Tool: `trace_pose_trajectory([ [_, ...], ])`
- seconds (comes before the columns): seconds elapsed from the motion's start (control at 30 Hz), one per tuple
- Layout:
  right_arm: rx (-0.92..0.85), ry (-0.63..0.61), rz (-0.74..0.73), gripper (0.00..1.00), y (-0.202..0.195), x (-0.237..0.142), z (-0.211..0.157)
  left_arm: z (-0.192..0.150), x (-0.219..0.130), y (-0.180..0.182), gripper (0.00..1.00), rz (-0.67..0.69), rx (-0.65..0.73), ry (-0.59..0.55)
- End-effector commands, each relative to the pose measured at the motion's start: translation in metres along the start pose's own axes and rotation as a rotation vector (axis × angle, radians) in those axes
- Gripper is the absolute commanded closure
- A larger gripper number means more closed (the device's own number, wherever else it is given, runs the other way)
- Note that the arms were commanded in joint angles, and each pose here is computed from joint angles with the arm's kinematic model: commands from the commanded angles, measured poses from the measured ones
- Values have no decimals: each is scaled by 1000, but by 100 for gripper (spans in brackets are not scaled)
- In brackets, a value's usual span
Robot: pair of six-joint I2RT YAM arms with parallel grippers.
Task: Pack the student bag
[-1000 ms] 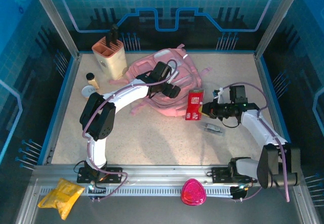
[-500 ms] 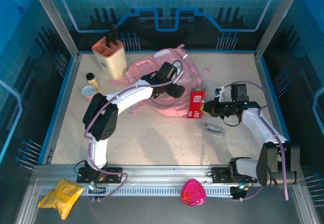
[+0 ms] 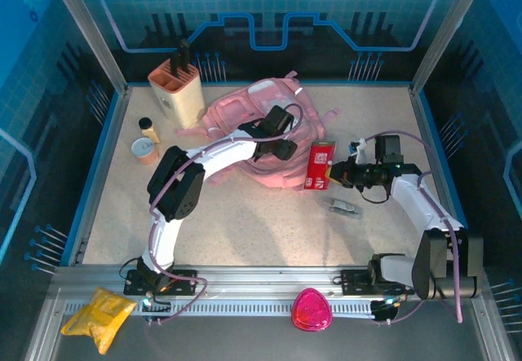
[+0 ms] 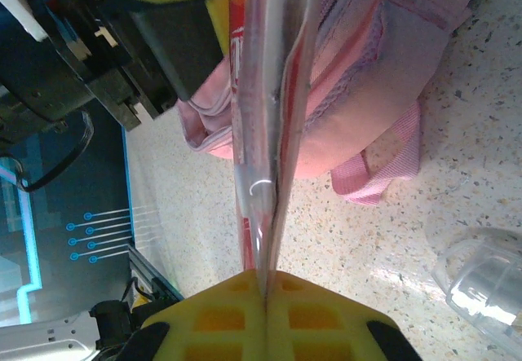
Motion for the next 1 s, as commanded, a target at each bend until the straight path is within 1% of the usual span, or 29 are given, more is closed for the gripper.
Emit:
trace_pose_trajectory([
  [0.0, -9, 12, 2, 100, -2, 0, -2, 22, -25, 30, 43, 52, -53, -66],
  [0.13, -11, 18, -14, 100, -8, 3, -5, 23, -30, 41, 54, 53, -90, -81],
  [0.27, -11, 29, -20, 100, -11, 6, -6, 24, -32, 44, 64, 37, -122, -96],
  [0.43, -16, 55, -19, 100, -8, 10, -8, 31, -39, 42, 90, 9, -130, -124],
  [0.53, -39, 31, -29, 100, -4, 5, -7, 28, -48, 38, 100, -10, -116, -130],
  [0.63, -48, 30, -22, 100, -1, 3, -8, 23, -58, 34, 100, -26, -102, -132],
  [0.77, -53, 61, -7, 100, 2, 9, -12, 18, -76, 31, 100, -39, -84, -149],
  [0.83, -59, 74, 46, 100, 13, 14, -13, 18, -88, 31, 100, -41, -77, -161],
  [0.9, -78, 79, 47, 100, 22, 21, -14, 19, -99, 32, 100, -40, -81, -172],
  [0.97, -87, 92, 56, 100, 32, 33, -12, 25, -112, 38, 100, -26, -117, -194],
])
Point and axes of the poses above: each hand's point on the last joint's axis, 136 mm out from that joint toward the fingers, its own x axis out along the fingers, its own y axis along the line the jaws close on, z = x × y, the point moved 1 cm from there along -x, back along the fingers, and after that the axes turned 14 degrees about x, right-handed, at the moved point
